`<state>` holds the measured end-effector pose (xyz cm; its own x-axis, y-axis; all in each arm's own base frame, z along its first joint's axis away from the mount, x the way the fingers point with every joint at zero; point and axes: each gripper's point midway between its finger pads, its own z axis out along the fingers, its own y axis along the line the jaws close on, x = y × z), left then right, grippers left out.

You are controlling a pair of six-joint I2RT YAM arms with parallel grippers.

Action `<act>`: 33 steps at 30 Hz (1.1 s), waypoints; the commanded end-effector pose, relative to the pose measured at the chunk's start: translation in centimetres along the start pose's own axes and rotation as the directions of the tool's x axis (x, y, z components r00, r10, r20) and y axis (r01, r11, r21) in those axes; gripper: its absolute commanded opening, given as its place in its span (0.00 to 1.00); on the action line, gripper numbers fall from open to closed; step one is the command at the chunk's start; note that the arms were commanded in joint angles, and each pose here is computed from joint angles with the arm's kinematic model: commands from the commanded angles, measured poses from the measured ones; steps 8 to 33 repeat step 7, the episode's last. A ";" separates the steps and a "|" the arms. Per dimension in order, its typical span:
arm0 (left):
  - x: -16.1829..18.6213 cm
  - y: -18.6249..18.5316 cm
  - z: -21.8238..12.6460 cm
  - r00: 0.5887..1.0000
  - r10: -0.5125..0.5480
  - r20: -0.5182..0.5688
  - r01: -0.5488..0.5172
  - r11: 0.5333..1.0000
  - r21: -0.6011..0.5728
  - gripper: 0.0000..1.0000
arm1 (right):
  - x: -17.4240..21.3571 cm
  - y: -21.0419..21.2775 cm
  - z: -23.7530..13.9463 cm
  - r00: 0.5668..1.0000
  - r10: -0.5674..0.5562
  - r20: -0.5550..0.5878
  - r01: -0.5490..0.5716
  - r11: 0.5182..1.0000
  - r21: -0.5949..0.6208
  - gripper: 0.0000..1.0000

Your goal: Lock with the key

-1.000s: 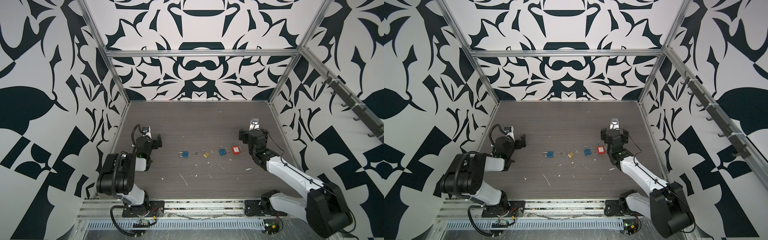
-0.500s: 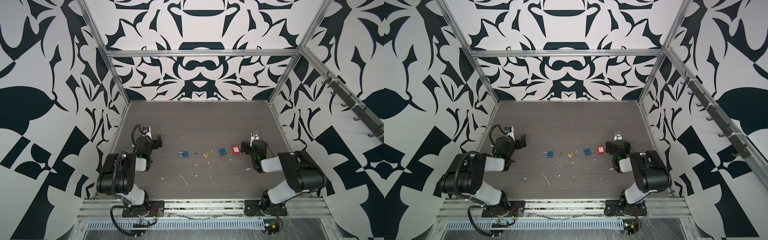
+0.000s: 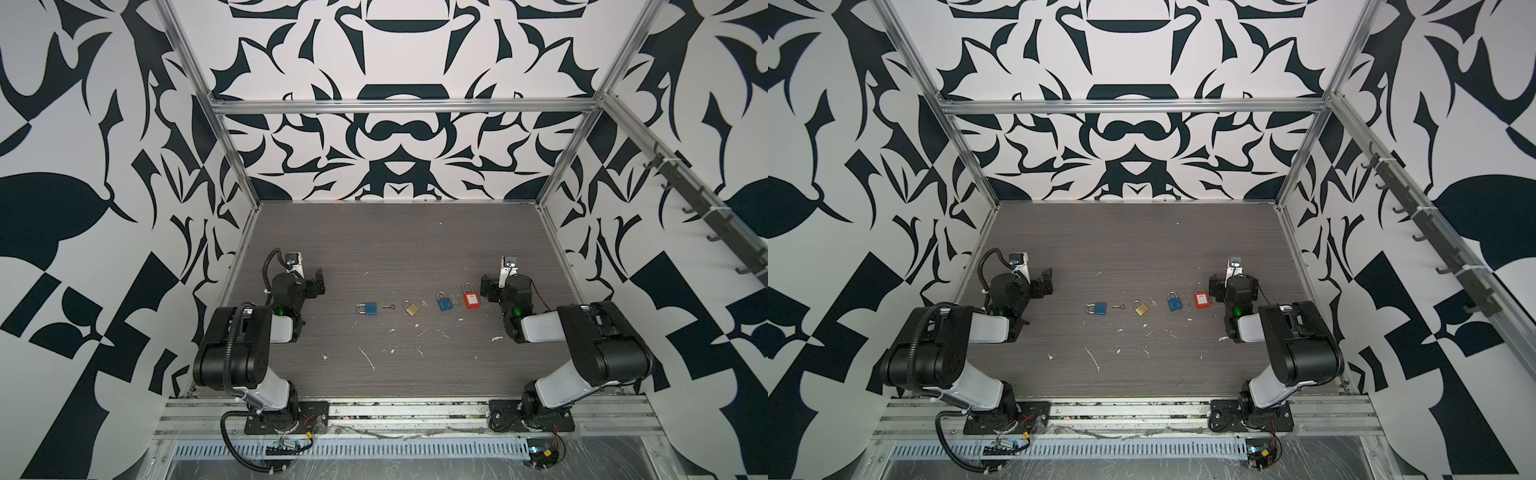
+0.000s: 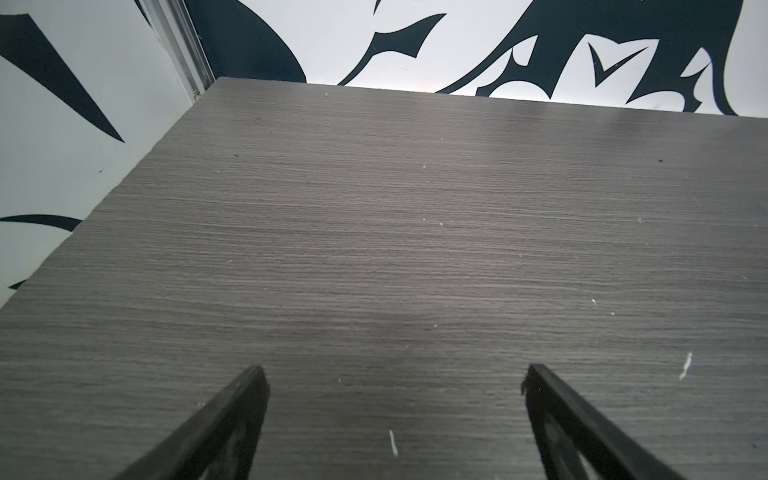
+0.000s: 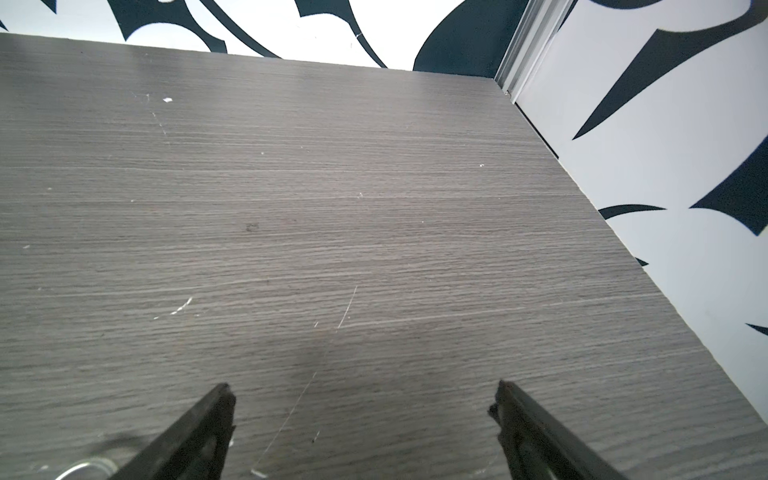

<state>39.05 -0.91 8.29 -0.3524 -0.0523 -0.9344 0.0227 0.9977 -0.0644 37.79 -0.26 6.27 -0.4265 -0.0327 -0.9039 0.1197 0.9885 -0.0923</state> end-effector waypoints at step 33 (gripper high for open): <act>-0.2 -0.4 0.8 0.999 0.030 -0.024 -0.030 0.999 0.013 0.99 | -1.9 0.1 0.0 0.998 0.008 0.059 -0.008 1.000 -0.005 1.00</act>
